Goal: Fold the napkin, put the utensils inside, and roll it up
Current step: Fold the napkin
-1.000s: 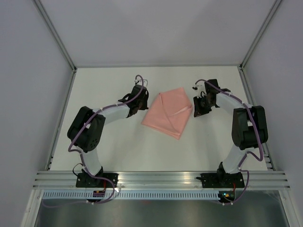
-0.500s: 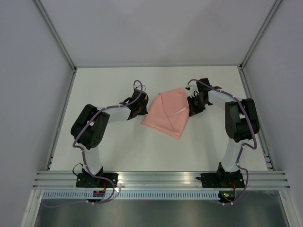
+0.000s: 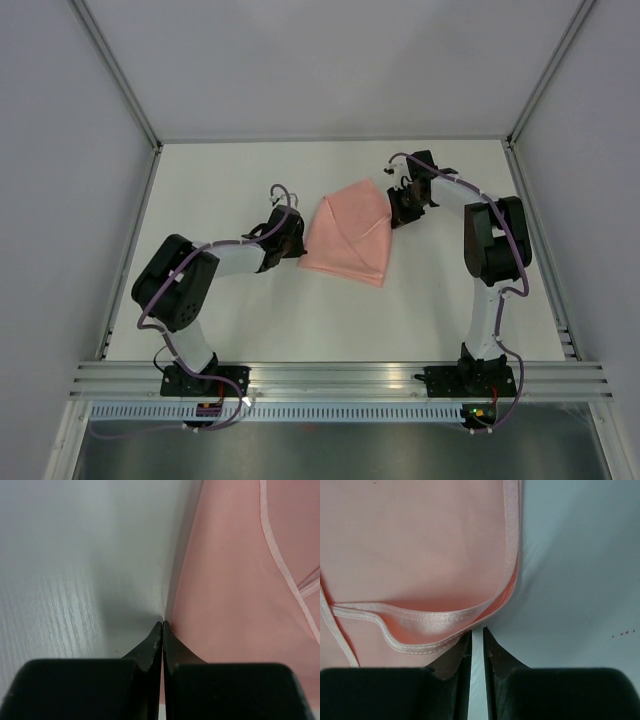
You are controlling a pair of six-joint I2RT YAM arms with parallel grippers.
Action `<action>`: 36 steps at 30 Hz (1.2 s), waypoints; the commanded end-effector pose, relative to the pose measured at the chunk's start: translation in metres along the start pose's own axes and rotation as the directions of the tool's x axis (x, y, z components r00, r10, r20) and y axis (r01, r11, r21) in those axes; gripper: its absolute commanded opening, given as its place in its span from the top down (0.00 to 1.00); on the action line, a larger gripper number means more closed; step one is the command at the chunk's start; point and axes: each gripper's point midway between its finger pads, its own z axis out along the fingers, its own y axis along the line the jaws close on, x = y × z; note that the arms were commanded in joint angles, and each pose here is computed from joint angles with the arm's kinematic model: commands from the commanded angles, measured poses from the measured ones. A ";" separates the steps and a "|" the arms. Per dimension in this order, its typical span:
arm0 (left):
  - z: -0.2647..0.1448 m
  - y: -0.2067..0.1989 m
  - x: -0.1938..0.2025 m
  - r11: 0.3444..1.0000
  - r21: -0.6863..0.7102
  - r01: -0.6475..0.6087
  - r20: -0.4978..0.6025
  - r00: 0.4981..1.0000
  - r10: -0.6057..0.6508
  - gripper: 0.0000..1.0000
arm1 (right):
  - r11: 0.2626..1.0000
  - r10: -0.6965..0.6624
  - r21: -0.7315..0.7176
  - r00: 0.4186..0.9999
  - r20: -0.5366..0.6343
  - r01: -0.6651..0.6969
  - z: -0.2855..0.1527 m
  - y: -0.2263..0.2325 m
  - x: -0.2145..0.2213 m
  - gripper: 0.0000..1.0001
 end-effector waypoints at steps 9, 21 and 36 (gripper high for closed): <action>-0.034 0.000 0.008 0.999 0.017 0.049 0.027 0.998 -0.050 0.98 | 0.999 0.007 0.033 1.000 -0.001 -0.007 0.009 0.001 -0.014 0.80; -0.081 0.003 -0.033 0.999 0.033 0.028 0.203 0.979 -0.034 0.97 | 0.998 -0.034 0.046 0.997 0.065 0.031 -0.029 -0.009 -0.019 0.73; -0.208 -0.026 -0.107 0.966 0.258 -0.032 0.475 0.875 -0.098 0.48 | 0.930 -0.368 0.080 0.903 0.222 0.359 -0.140 0.060 -0.002 0.55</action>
